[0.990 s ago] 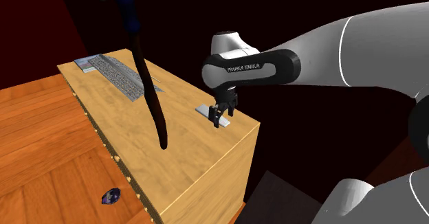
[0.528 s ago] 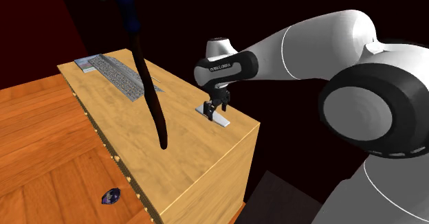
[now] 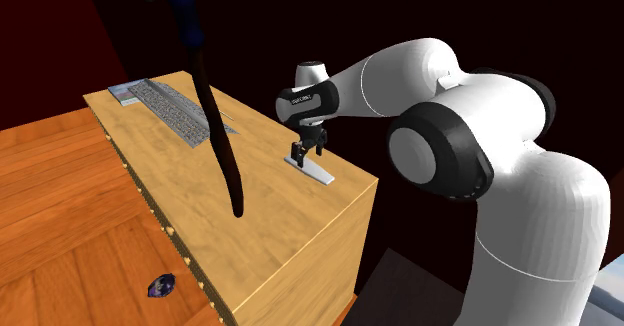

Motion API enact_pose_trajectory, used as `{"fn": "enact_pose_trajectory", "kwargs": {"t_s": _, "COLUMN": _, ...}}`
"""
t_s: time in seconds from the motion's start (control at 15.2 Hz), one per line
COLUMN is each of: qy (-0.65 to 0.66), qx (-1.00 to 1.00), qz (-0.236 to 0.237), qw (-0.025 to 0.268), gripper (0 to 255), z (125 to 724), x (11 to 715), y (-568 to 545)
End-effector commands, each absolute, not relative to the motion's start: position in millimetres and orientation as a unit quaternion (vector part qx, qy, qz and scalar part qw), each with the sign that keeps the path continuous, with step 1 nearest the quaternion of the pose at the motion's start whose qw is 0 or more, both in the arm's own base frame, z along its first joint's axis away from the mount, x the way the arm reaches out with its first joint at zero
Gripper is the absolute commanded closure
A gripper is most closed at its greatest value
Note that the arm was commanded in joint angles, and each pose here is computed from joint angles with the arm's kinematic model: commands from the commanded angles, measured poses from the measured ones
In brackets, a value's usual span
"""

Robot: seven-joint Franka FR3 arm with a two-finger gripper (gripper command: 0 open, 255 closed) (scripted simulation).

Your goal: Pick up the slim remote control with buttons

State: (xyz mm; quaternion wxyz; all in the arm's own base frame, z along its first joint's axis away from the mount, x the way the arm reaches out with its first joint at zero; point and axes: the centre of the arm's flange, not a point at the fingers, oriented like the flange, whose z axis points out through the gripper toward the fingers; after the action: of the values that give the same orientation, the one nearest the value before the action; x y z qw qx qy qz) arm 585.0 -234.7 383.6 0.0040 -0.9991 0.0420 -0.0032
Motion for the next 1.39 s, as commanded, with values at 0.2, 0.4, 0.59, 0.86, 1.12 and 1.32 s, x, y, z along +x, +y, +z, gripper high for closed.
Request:
{"fn": "enact_pose_trajectory", "kwargs": {"t_s": 0.2, "qy": 0.043, "qx": -0.999, "qz": -0.004, "qw": 0.004, "gripper": 0, "z": 356.5, "x": 587.8, "y": -237.1}}
{"fn": "enact_pose_trajectory", "kwargs": {"t_s": 0.4, "qy": 0.043, "qx": -0.999, "qz": -0.004, "qw": 0.004, "gripper": 0, "z": 342.9, "x": 587.7, "y": -237.1}}
{"fn": "enact_pose_trajectory", "kwargs": {"t_s": 0.59, "qy": 0.043, "qx": -0.999, "qz": -0.004, "qw": 0.004, "gripper": 255, "z": 341.7, "x": 587.7, "y": -237.8}}
{"fn": "enact_pose_trajectory", "kwargs": {"t_s": 0.86, "qy": 0.043, "qx": -0.999, "qz": -0.004, "qw": 0.004, "gripper": 255, "z": 341.9, "x": 587.3, "y": -238.1}}
{"fn": "enact_pose_trajectory", "kwargs": {"t_s": 1.12, "qy": 0.043, "qx": -0.999, "qz": -0.004, "qw": 0.004, "gripper": 255, "z": 342.9, "x": 587.8, "y": -237.1}}
{"fn": "enact_pose_trajectory", "kwargs": {"t_s": 1.32, "qy": 0.043, "qx": -0.999, "qz": -0.004, "qw": 0.004, "gripper": 255, "z": 358.8, "x": 587.8, "y": -237.1}}
